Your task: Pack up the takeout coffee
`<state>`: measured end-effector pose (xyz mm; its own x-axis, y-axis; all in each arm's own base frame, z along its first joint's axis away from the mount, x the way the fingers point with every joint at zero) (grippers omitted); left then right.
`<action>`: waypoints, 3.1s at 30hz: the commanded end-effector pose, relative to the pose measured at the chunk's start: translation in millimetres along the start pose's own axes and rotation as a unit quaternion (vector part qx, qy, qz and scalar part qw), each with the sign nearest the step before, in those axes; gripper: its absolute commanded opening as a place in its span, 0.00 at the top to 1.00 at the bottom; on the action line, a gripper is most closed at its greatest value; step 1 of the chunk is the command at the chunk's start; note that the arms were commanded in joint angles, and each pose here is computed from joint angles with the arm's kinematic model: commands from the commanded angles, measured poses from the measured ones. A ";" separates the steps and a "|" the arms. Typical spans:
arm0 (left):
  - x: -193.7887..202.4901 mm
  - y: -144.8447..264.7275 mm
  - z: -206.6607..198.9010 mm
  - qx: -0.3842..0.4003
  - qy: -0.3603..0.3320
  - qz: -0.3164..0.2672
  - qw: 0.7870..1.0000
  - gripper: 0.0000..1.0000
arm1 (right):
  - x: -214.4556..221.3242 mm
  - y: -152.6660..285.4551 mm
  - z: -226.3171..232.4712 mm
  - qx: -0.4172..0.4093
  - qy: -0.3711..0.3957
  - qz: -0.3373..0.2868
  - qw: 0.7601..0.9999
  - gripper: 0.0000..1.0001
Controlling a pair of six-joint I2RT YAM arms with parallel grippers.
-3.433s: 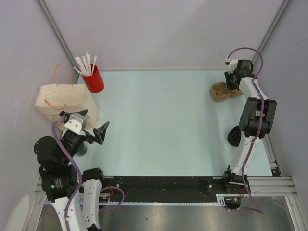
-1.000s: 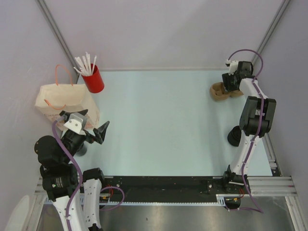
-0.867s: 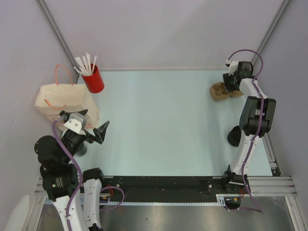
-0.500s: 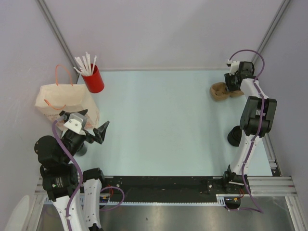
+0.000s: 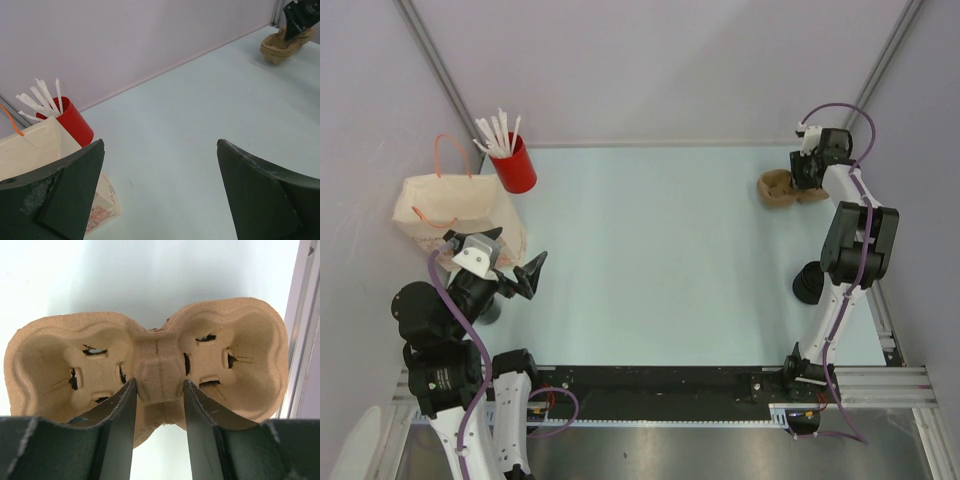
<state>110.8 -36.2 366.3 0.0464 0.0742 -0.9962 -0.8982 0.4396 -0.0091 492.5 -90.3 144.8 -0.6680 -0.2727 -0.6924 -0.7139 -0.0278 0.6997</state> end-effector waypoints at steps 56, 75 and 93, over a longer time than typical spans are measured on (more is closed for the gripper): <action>-0.9 -1.2 0.6 0.001 0.000 -0.007 1.000 0.01 | -36.8 46.2 45.3 -0.028 0.038 -0.051 0.998 0.57; -1.0 -2.7 1.3 0.004 0.003 -0.005 1.000 0.01 | -41.3 30.1 53.8 -0.030 0.048 -0.046 0.997 0.26; -0.3 -2.3 1.4 0.002 0.003 -0.005 1.000 0.00 | -43.0 17.0 48.2 0.007 0.037 -0.038 0.999 0.28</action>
<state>111.6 -35.2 364.8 0.0430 0.0738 -0.9963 -0.9010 0.4337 -0.0067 484.1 -25.3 164.1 -0.6262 -0.3611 -0.6910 -0.7231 -0.0625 0.6879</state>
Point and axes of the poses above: each gripper's point midway between its finger pads, its own y axis back along the fingers, its own z axis along the line the jaws close on, x = y × z, the point moved 7 cm from there along y, back along the fingers, and after that the axes turned 6 degrees about y, right-handed, at the moved point
